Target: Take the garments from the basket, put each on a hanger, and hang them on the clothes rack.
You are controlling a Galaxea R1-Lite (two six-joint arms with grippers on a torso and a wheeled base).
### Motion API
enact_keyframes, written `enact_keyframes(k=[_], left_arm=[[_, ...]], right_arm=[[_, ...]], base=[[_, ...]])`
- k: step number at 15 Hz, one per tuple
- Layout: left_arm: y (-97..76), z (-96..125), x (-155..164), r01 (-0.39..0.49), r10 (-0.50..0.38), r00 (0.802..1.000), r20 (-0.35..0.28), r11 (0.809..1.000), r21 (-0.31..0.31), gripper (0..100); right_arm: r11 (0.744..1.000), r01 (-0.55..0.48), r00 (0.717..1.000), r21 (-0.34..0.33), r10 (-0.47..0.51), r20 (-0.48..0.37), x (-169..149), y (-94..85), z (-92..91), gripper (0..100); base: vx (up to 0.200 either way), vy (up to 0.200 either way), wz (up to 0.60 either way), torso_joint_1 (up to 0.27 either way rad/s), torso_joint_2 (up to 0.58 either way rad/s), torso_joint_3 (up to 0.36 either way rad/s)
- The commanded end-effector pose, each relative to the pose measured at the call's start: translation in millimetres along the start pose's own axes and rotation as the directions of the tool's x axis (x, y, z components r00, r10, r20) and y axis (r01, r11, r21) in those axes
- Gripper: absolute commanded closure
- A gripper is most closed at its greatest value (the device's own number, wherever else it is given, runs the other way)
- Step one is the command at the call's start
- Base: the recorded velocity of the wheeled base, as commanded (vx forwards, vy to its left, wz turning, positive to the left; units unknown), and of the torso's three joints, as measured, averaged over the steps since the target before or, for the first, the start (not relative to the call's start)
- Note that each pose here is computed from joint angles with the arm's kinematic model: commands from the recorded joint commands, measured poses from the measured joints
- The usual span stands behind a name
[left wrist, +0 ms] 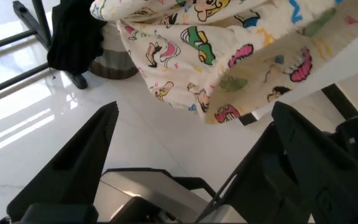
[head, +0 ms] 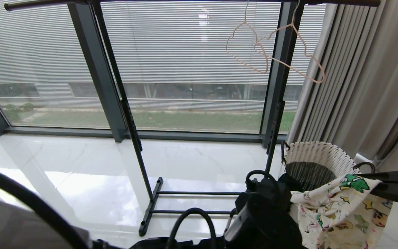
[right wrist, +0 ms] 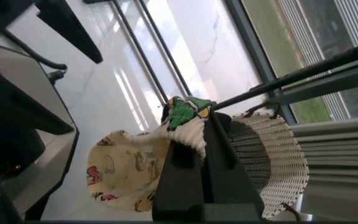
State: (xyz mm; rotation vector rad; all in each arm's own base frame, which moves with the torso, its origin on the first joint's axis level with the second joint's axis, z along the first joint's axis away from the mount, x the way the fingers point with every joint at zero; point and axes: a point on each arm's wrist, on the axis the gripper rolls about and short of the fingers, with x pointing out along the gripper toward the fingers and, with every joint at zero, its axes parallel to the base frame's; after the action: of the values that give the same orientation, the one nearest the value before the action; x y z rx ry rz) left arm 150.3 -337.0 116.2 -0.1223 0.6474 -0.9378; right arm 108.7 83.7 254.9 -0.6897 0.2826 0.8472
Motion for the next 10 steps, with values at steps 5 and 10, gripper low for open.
enact_keyframes(k=[5, 10], left_arm=[[17.2, -35.5, 90.8, -0.161, 0.161, 0.986, -0.033, 0.987, 0.016, 0], [31.2, -62.8, 101.4, -0.215, 0.219, 0.970, -0.105, 0.975, 0.050, 0]], right_arm=[[1.000, -0.019, 1.000, -0.015, 0.020, 0.018, -0.8, 3.0, 2.8, 100], [0.999, -0.020, 1.000, 0.031, 0.020, 0.018, -1.1, 3.3, 2.5, 100]], base=[[0.000, 0.000, 0.00, 0.000, 0.00, 0.000], [0.000, 0.000, 0.00, 0.000, 0.00, 0.000]])
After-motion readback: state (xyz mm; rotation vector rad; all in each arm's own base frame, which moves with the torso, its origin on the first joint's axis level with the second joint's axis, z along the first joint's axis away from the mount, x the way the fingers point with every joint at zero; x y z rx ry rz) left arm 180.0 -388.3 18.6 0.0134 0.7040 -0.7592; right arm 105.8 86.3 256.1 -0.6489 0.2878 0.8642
